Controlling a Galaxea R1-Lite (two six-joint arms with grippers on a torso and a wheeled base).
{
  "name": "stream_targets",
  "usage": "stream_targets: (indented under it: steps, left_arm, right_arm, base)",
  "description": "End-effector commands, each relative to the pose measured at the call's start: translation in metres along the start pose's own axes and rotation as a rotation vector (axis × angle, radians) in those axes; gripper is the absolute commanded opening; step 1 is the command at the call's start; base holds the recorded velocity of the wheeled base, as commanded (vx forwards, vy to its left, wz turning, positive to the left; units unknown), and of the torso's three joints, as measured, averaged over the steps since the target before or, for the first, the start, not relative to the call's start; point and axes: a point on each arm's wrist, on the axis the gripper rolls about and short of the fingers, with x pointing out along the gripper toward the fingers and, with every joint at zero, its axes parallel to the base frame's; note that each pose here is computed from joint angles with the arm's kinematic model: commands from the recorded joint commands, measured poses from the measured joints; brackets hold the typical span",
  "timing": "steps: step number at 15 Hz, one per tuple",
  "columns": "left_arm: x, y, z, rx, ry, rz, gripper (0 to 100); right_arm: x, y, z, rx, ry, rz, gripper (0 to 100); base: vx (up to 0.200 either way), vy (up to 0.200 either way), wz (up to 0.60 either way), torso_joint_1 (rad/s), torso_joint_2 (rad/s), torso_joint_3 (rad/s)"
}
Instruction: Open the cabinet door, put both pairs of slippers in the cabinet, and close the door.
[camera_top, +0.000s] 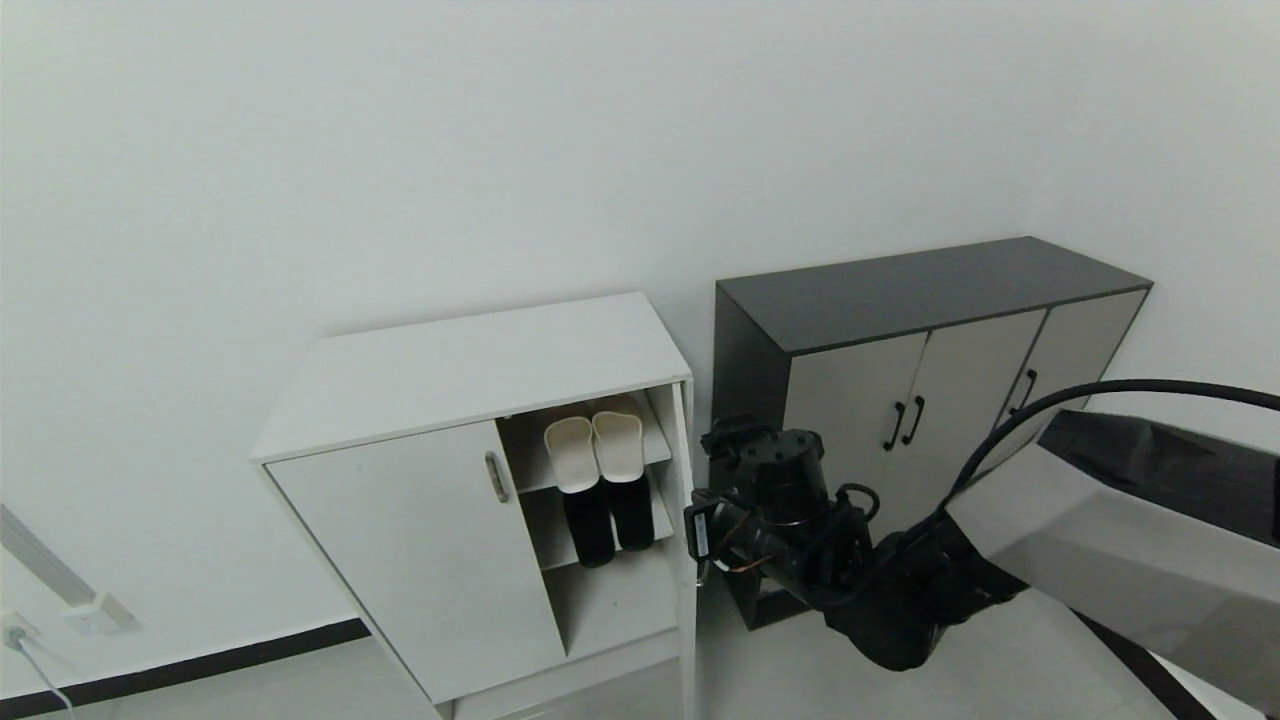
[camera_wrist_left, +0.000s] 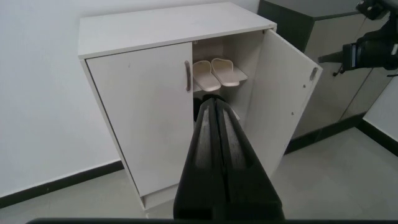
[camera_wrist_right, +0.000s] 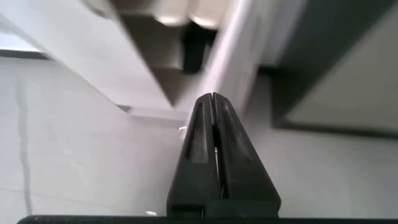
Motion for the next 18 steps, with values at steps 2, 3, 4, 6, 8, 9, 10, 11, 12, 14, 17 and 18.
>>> stream_targets:
  steps: [2, 3, 4, 6, 8, 9, 10, 11, 12, 14, 17, 18]
  left_arm:
    - [0.0, 0.0, 0.0, 0.0, 0.002, 0.0, 0]
    - [0.0, 0.0, 0.0, -0.001, 0.002, 0.0, 0]
    - [0.0, 0.0, 0.0, 0.0, 0.002, 0.0, 0]
    - [0.0, 0.0, 0.0, 0.0, 0.002, 0.0, 0]
    - [0.0, 0.0, 0.0, -0.001, 0.002, 0.0, 0]
    - [0.0, 0.0, 0.0, -0.001, 0.002, 0.0, 0]
    - [0.0, 0.0, 0.0, 0.0, 0.002, 0.0, 0]
    - [0.0, 0.0, 0.0, -0.001, 0.002, 0.0, 0]
    - [0.0, 0.0, 0.0, -0.001, 0.002, 0.0, 0]
    - [0.0, 0.0, 0.0, -0.001, 0.002, 0.0, 0]
    - [0.0, 0.0, 0.0, -0.001, 0.002, 0.0, 0]
    - [0.0, 0.0, 0.0, -0.001, 0.002, 0.002, 0]
  right_arm:
    - [-0.029, 0.005, 0.018, -0.065, -0.047, 0.04, 0]
    - [-0.033, 0.005, 0.022, -0.065, -0.058, 0.042, 0]
    - [-0.036, 0.005, 0.024, -0.069, -0.061, 0.04, 0]
    - [-0.039, 0.005, 0.026, -0.081, -0.067, 0.041, 0]
    - [-0.04, 0.006, 0.025, -0.083, -0.062, 0.046, 0]
    - [-0.041, 0.006, 0.025, -0.084, -0.061, 0.049, 0]
    - [-0.041, 0.006, 0.024, -0.085, -0.057, 0.055, 0]
    - [-0.041, 0.005, 0.021, -0.087, -0.044, 0.073, 0]
    - [-0.042, 0.005, 0.02, -0.088, -0.039, 0.087, 0]
    - [-0.04, 0.001, 0.018, -0.087, -0.035, 0.082, 0]
    - [-0.042, -0.004, 0.015, -0.097, -0.037, 0.115, 0]
    - [-0.042, -0.007, 0.015, -0.11, -0.046, 0.109, 0]
  base:
    - [0.0, 0.0, 0.0, 0.0, 0.0, 0.0]
    - [0.0, 0.0, 0.0, 0.0, 0.0, 0.0]
    - [0.0, 0.0, 0.0, 0.0, 0.0, 0.0]
    - [0.0, 0.0, 0.0, 0.0, 0.0, 0.0]
    - [0.0, 0.0, 0.6, 0.005, 0.01, 0.002]
    - [0.0, 0.0, 0.6, -0.002, 0.0, 0.002]
    - [0.0, 0.0, 0.6, 0.007, 0.0, 0.002]
    - [0.0, 0.0, 0.6, 0.012, 0.01, 0.002]
    - [0.0, 0.0, 0.6, 0.007, 0.0, -0.002]
    - [0.0, 0.0, 0.0, 0.0, 0.0, 0.0]
    - [0.0, 0.0, 0.0, 0.0, 0.0, 0.0]
    - [0.0, 0.0, 0.0, 0.0, 0.0, 0.0]
